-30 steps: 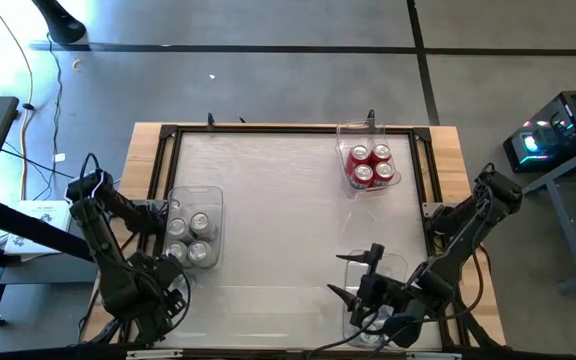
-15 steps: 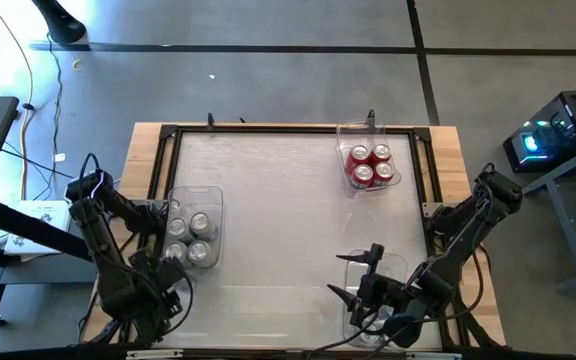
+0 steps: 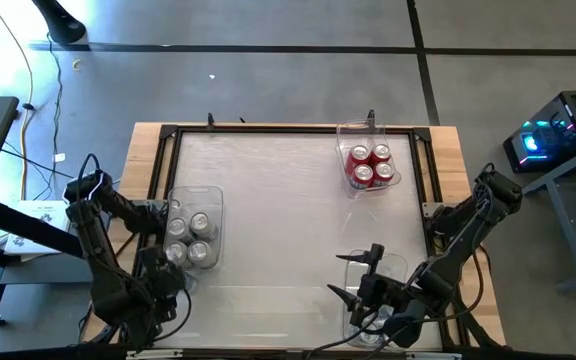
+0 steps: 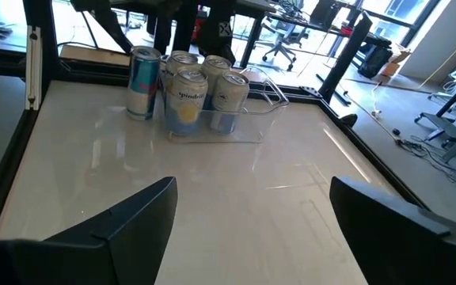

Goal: Sort soda cans
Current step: Put the blue soda can into the bottom right transparent bin

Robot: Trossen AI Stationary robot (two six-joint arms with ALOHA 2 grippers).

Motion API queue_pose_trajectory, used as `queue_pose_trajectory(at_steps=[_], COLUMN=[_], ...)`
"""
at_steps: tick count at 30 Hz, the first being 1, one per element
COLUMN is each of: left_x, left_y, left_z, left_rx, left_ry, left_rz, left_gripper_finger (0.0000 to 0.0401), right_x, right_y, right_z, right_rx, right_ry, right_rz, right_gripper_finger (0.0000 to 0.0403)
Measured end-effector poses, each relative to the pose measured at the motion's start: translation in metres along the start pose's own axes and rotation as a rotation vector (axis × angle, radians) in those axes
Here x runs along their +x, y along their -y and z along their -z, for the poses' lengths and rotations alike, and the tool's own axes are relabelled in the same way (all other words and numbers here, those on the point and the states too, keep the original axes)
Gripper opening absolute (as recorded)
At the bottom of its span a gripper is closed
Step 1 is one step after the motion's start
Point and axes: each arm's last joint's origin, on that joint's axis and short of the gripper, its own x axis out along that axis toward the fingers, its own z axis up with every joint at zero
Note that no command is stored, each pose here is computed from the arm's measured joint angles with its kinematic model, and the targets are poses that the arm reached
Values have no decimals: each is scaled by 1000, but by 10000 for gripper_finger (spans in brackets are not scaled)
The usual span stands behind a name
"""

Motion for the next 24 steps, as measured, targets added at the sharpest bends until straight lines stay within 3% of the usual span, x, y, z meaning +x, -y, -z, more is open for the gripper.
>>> queue_pose_trajectory(at_steps=[7,12,24], left_x=[4,25,31], left_y=[6,9,11], left_z=[0,7,6], left_rx=[-22,-59,-79], left_ry=[3,-100,-22], left_rz=[48,46,51], left_gripper_finger=[329,329,328], right_x=[0,0,0], right_y=[-1,-1,-1], right_z=[0,0,0], right_rx=[9,9,20], right_ry=[-11,-16,-16], right_rz=[-20,-30,-30], right_gripper_finger=[328,328,328])
